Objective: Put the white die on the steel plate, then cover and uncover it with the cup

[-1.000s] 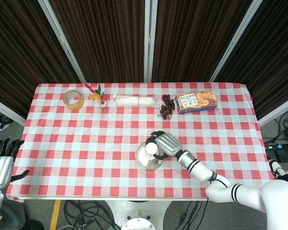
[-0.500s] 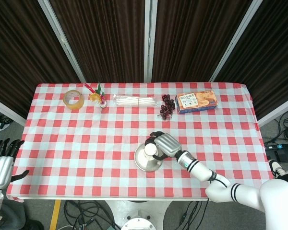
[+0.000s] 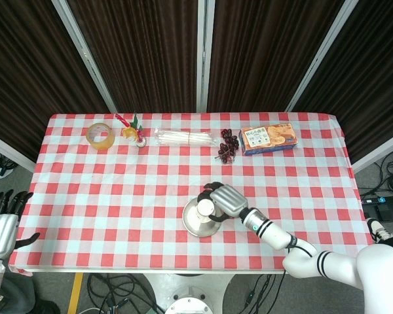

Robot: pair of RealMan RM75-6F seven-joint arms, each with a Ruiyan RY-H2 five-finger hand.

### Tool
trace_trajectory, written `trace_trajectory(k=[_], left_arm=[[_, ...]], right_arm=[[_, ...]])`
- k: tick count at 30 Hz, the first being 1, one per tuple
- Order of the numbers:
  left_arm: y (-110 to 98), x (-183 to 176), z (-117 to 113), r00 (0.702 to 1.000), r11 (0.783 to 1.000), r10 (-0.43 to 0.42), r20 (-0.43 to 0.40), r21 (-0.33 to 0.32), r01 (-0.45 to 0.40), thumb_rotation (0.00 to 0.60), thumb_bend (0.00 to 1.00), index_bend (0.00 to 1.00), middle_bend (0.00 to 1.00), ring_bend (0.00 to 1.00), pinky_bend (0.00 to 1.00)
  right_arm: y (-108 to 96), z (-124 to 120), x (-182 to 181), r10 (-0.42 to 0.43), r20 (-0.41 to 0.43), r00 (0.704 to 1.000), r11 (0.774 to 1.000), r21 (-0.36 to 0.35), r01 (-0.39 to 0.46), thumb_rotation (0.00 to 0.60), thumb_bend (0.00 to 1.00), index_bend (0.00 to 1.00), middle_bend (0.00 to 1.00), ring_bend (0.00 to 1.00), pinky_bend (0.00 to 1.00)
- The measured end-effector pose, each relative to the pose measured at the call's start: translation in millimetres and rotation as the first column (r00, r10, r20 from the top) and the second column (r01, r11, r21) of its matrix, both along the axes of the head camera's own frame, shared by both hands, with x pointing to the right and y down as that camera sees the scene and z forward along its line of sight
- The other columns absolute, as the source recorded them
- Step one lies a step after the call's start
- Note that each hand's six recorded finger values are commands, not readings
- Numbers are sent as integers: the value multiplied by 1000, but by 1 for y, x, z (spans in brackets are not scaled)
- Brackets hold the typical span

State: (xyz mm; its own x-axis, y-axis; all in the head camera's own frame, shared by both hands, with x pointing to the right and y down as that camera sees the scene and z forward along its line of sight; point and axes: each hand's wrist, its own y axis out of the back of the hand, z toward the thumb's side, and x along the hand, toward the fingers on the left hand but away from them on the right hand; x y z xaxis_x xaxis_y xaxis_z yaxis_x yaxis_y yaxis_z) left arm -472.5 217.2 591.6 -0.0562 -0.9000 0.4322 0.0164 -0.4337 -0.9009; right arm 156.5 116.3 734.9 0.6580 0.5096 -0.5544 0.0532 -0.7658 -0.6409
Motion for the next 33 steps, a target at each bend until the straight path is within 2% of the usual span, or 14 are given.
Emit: trace_trajectory(k=[3,9,18,25,27,33], left_arm=[[0,0,0,1000,1000,-3,0,0,3,600,0,143,129,21,41],[0,0,0,1000,1000,-2,0,0,2,600,0,142,129,21,40],[0,0,1,1000,1000,-2,1,-3,2,600,0,142,129,21,40],[0,0,1,1000,1000,-3,0,-6,3,600,0,142,129,21,40],[-1,0,1,1000,1000,-1,0,-4,1,600,0,143,129,22,41],[0,-1,2,1000,1000,-5,0,-6,5,600,0,142,129,21,41]], right_arm=[[4,-3,-3,-2,19,1000,1000,-11,2,600,327,618,350,149,166],[29,-14,-8,-75,56,996,996,-45,77,600,327,618,354,156,165],[5,-2,-3,-14,11,1000,1000,-8,14,600,327,618,344,160,165],[24,-15,-11,-80,60,995,996,-39,82,600,327,618,352,160,164],[24,-15,-9,-85,59,995,995,-38,87,600,327,618,351,160,164],[1,-5,-5,-19,26,999,1000,-5,19,600,327,618,346,160,163]])
